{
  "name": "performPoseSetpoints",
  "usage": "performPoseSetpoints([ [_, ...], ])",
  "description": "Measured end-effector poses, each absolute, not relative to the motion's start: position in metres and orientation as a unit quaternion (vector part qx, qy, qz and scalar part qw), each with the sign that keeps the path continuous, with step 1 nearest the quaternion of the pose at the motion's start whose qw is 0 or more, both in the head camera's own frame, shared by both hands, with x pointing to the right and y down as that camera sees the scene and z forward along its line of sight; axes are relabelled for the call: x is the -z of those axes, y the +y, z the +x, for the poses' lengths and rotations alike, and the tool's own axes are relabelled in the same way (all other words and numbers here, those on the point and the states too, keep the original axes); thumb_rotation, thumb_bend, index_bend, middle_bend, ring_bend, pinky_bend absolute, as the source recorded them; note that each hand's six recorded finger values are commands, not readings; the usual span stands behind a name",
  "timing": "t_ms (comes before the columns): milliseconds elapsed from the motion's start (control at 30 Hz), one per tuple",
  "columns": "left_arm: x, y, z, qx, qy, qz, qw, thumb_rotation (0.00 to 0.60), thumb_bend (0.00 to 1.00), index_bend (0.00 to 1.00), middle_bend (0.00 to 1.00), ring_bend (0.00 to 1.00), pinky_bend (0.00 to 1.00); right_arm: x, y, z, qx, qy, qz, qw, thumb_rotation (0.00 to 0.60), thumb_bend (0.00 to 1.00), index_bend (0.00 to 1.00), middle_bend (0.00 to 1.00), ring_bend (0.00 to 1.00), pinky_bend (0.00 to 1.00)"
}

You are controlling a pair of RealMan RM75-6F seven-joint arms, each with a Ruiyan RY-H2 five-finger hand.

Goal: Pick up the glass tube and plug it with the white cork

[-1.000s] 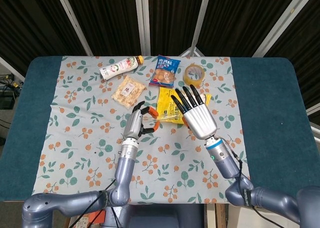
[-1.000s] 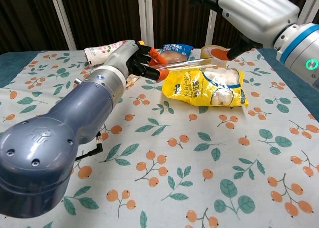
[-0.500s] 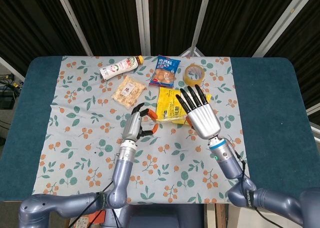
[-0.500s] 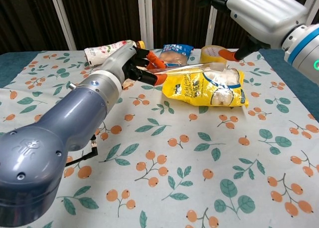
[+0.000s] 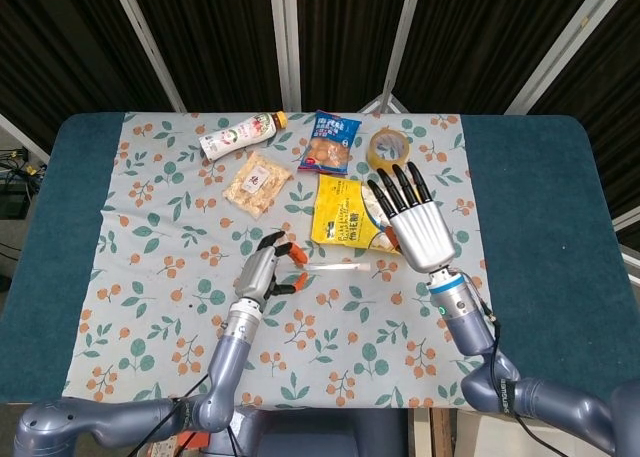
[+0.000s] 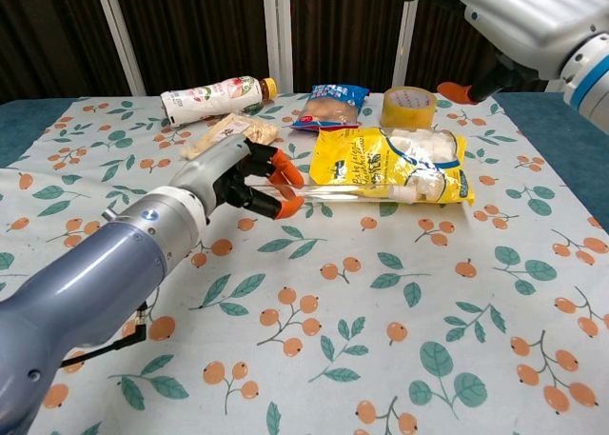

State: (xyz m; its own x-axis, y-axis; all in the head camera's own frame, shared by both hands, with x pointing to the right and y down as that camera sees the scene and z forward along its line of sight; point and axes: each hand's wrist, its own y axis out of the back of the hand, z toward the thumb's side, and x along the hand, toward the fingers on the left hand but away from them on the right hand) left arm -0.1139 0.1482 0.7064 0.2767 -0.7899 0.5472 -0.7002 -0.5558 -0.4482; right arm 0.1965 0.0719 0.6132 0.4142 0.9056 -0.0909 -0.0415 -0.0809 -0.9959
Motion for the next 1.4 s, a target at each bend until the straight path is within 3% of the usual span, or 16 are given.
performPoseSetpoints([
  [400, -0.719, 0.166, -0.124, 0.395, 0.444, -0.802, 0.068, 0.6, 0.72, 0.67, 0.48, 0.08, 0.0, -0.611, 0.07, 0.204, -0.416, -0.36, -0.611, 0.569, 0.6, 0.35, 0.14, 0.11, 0.0, 0.0],
  [600, -0.723, 0.168, -0.132, 0.41, 0.431, -0.8, 0.077, 0.6, 0.53, 0.6, 0.45, 0.08, 0.0, -0.61, 0.073, 0.201, -0.414, -0.36, -0.615, 0.567, 0.6, 0.35, 0.14, 0.11, 0.0, 0.0],
  [767, -0.726, 0.169, -0.143, 0.429, 0.421, -0.795, 0.087, 0.6, 0.39, 0.51, 0.31, 0.06, 0.0, -0.61, 0.076, 0.202, -0.415, -0.358, -0.616, 0.566, 0.6, 0.35, 0.14, 0.11, 0.0, 0.0],
  [933, -0.726, 0.167, -0.156, 0.442, 0.415, -0.79, 0.094, 0.6, 0.37, 0.47, 0.26, 0.05, 0.0, -0.609, 0.078, 0.203, -0.417, -0.356, -0.618, 0.564, 0.6, 0.35, 0.14, 0.11, 0.0, 0.0],
  [1400, -0.701, 0.147, -0.185, 0.432, 0.436, -0.781, 0.12, 0.6, 0.35, 0.44, 0.24, 0.05, 0.0, -0.605, 0.095, 0.217, -0.435, -0.362, -0.627, 0.535, 0.6, 0.35, 0.14, 0.1, 0.0, 0.0],
])
